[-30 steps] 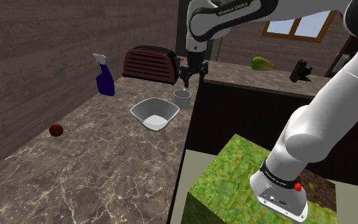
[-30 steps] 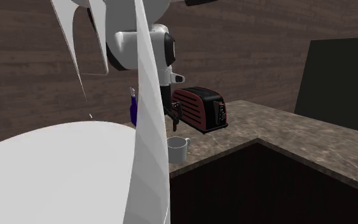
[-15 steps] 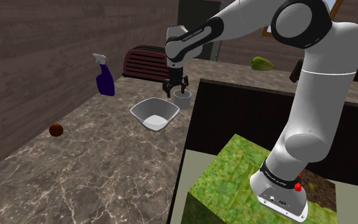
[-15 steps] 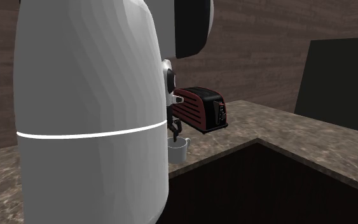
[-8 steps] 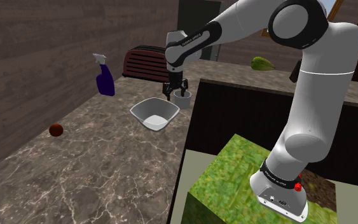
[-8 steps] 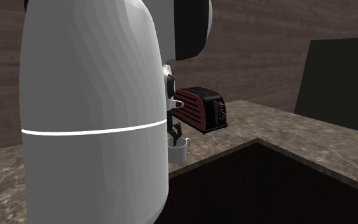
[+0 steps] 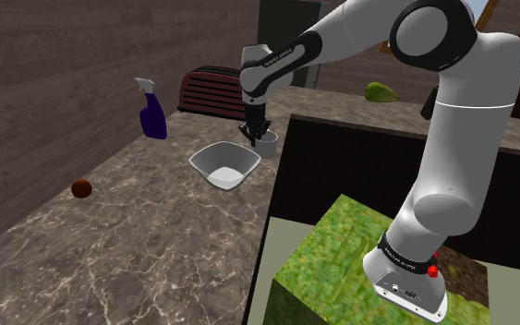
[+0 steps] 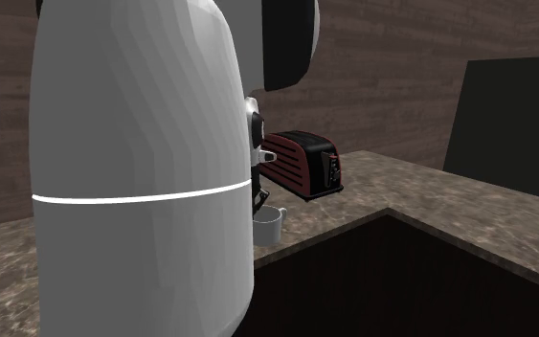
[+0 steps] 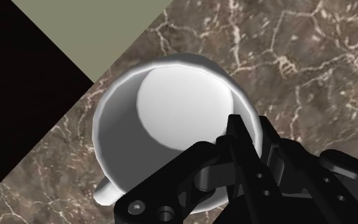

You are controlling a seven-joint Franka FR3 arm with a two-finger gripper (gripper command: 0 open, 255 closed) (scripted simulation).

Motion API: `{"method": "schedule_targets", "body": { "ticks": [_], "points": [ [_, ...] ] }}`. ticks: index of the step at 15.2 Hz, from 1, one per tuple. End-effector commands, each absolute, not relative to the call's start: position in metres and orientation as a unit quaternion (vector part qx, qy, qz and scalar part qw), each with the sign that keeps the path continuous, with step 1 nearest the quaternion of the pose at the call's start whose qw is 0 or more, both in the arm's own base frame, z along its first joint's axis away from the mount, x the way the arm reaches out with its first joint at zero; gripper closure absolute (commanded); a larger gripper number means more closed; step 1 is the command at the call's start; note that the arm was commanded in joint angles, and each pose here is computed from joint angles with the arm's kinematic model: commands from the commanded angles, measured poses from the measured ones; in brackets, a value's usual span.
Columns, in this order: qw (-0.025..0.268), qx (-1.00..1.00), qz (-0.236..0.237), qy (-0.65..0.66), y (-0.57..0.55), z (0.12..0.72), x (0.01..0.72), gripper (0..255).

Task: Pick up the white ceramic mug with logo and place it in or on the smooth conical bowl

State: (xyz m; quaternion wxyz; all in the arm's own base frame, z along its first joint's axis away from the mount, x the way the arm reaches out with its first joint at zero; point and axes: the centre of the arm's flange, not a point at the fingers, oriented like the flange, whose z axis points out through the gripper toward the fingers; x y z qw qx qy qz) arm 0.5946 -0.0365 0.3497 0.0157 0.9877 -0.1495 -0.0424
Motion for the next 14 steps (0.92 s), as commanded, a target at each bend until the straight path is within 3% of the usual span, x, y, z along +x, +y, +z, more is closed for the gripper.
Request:
{"method": "schedule_targets", "body": {
  "ticks": [1, 14],
  "points": [
    [0.016, 0.988, -0.043, -0.150, -0.037, 0.349, 0.595, 255],
    [0.016, 0.988, -0.043, -0.150, -0.037, 0.397, 0.595, 255]
  ]
}}
